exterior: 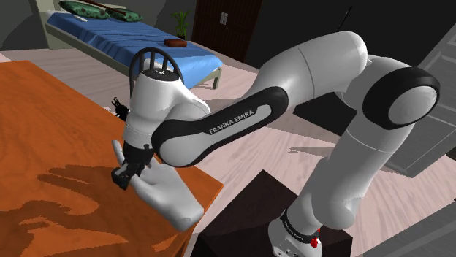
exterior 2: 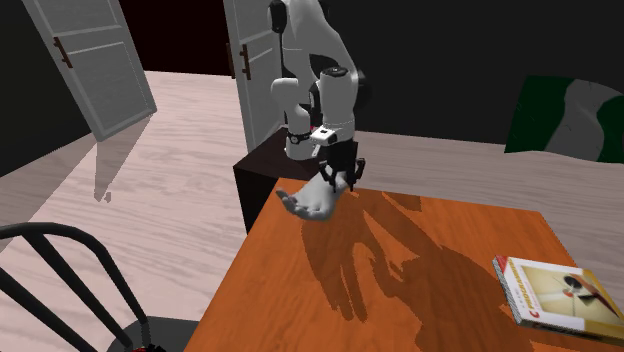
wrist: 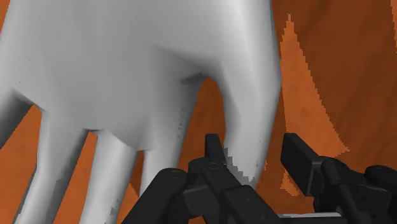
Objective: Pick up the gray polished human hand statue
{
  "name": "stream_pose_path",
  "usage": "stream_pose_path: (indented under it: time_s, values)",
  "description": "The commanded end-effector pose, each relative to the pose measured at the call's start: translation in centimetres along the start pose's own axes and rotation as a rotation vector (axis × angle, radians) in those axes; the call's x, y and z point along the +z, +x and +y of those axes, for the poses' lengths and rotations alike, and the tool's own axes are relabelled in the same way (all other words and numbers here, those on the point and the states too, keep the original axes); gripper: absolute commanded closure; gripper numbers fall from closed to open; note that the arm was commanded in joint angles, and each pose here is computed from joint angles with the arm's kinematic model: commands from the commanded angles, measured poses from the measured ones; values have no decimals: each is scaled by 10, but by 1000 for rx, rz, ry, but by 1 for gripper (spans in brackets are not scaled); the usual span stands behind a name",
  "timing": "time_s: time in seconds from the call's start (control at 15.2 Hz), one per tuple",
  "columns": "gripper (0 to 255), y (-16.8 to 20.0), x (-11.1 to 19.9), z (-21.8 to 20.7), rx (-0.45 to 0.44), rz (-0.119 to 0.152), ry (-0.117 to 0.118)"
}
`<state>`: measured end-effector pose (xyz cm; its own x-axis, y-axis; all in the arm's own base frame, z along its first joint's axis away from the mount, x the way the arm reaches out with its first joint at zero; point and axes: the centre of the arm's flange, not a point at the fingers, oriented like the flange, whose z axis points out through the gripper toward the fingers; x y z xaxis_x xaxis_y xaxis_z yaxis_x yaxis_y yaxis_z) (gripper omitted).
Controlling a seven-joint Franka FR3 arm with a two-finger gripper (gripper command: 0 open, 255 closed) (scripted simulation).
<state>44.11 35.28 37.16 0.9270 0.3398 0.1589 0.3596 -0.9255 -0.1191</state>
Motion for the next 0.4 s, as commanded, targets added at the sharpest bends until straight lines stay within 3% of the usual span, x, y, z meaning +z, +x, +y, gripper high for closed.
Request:
stream_pose_path:
  time_s: [0.0,0.33]
  values:
    - [255,3,-11,-1,0,2,0]
    - [255,5,-27,-3,0,2,0]
